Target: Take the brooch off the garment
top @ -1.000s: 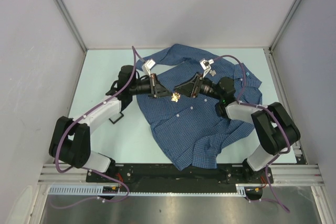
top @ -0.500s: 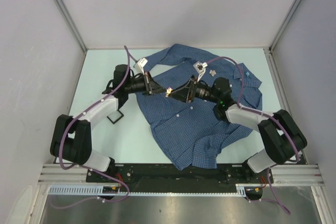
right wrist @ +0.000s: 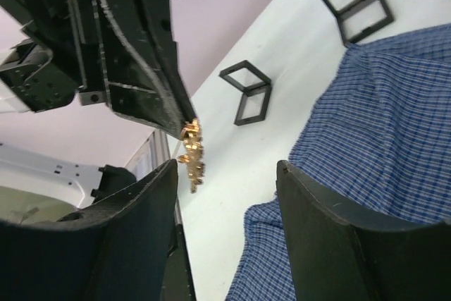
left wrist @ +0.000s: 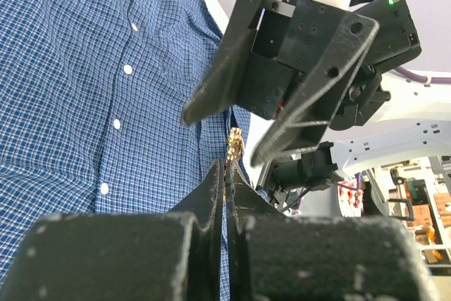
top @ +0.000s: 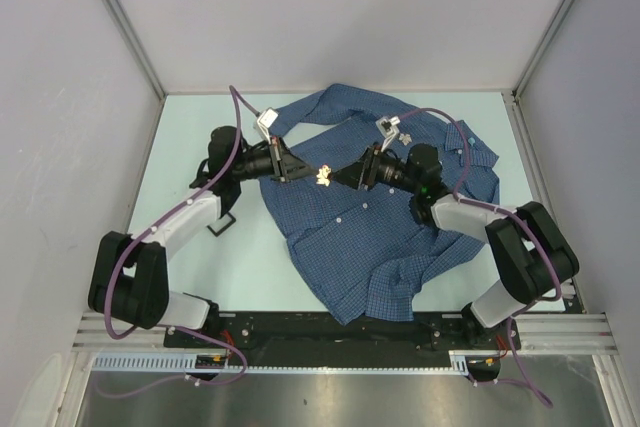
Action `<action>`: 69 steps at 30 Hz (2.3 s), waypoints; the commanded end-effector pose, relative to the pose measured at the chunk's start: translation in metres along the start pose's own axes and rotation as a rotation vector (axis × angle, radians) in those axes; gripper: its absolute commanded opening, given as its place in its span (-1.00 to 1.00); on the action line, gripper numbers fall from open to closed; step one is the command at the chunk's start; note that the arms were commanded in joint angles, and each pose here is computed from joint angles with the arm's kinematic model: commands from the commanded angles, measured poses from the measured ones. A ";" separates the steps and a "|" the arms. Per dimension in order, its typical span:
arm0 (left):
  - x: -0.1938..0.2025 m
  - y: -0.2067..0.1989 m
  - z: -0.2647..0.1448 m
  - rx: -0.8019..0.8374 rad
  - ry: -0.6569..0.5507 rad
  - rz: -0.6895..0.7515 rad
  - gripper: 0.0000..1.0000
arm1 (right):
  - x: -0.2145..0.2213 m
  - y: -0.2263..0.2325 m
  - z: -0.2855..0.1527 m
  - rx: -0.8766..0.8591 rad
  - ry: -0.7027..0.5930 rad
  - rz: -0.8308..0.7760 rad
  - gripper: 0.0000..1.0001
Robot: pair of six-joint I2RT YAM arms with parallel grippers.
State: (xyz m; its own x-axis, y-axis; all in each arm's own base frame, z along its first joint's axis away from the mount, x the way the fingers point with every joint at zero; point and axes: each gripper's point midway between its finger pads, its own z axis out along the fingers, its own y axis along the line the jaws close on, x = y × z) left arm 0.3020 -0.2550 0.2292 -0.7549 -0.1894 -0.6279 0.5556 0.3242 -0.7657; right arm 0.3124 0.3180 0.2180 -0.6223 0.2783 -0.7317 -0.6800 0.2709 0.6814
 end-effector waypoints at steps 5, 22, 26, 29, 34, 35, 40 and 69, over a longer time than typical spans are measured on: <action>-0.002 -0.024 -0.003 0.076 -0.007 0.066 -1.00 | -0.018 0.039 0.004 -0.147 -0.054 -0.074 0.17; 0.000 -0.025 -0.002 0.076 0.002 0.061 -1.00 | -0.008 0.044 0.010 -0.214 -0.038 -0.048 -0.28; -0.001 -0.026 -0.002 0.076 0.000 0.062 -1.00 | -0.007 0.044 0.011 -0.216 -0.035 -0.051 -0.37; -0.001 -0.027 -0.002 0.079 0.001 0.063 -1.00 | -0.006 0.044 0.011 -0.215 -0.031 -0.056 -0.43; -0.001 -0.027 -0.002 0.083 0.001 0.054 -0.99 | -0.004 0.044 0.014 -0.209 -0.022 -0.069 -0.51; -0.001 -0.028 -0.002 0.085 0.001 0.054 -1.00 | -0.003 0.043 0.014 -0.204 -0.020 -0.074 -0.56; -0.001 -0.031 -0.002 0.100 -0.001 0.042 -1.00 | 0.001 0.041 0.018 -0.189 -0.015 -0.094 -0.67; -0.006 0.009 -0.010 -0.109 -0.025 0.034 -1.00 | -0.021 0.042 0.004 -0.035 -0.141 -0.158 0.58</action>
State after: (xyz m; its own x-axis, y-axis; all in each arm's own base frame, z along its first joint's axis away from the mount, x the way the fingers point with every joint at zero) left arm 0.2954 -0.2507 0.2160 -0.7919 -0.2017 -0.5764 0.4918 0.3490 -0.7977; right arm 0.2857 0.3504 0.2376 -0.5339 0.2979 -0.7914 -0.7657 0.2268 0.6019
